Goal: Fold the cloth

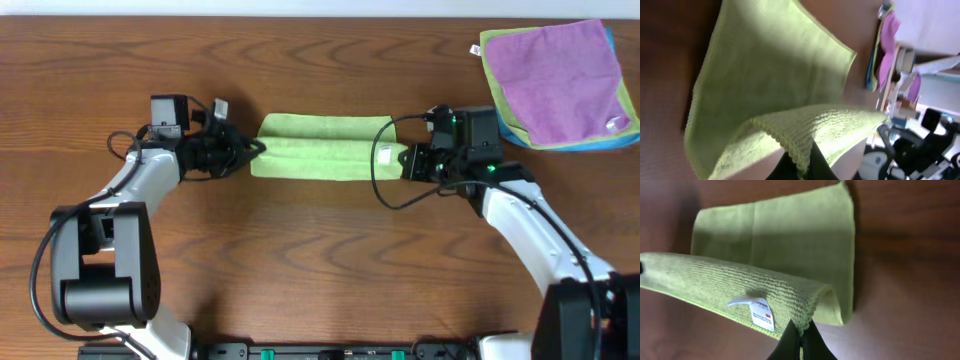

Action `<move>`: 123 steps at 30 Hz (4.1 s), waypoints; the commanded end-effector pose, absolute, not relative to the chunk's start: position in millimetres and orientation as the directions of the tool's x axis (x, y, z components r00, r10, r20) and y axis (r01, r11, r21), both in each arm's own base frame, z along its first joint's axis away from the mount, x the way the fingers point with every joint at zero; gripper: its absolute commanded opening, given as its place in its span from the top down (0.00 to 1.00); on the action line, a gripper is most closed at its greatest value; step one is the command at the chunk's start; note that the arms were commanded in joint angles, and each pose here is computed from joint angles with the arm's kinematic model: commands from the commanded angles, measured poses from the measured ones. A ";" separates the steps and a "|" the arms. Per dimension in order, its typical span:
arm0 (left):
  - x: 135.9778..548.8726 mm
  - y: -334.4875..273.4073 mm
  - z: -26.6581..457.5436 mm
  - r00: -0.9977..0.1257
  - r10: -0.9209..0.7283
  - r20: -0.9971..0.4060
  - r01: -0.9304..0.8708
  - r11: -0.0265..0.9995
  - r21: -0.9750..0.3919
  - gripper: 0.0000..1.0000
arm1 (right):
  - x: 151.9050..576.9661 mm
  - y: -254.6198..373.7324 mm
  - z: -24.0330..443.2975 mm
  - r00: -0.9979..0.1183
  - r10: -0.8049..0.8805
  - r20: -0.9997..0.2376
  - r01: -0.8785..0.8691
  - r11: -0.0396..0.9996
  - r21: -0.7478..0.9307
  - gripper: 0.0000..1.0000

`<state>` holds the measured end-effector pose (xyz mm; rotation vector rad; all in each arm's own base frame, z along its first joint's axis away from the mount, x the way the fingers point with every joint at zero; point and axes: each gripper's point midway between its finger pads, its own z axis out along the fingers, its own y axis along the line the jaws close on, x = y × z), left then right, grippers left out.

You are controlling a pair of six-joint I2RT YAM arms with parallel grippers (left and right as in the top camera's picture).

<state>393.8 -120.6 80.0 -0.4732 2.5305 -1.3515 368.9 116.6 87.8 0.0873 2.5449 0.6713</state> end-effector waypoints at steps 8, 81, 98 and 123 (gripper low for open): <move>431.8 -108.1 81.2 -0.823 -0.543 -0.169 -0.234 0.593 -0.770 0.94 | 404.2 96.7 62.1 -0.832 0.245 -0.498 0.024 0.912 0.409 0.99; 494.0 -105.7 121.1 -0.763 -0.532 -0.366 -0.007 0.574 -0.819 0.61 | 435.7 71.0 88.1 -0.783 0.323 -0.531 0.149 0.927 0.345 0.57; 469.3 -161.8 85.1 -0.829 -0.460 -0.316 -0.077 0.655 -0.751 0.94 | 417.7 84.2 82.7 -0.808 0.450 -0.381 0.256 0.849 0.462 0.50; 460.7 -143.5 4.6 -0.843 -0.455 -0.287 -0.215 0.774 -0.596 0.95 | 426.0 98.5 38.8 -0.783 0.538 -0.313 0.325 0.782 0.532 0.48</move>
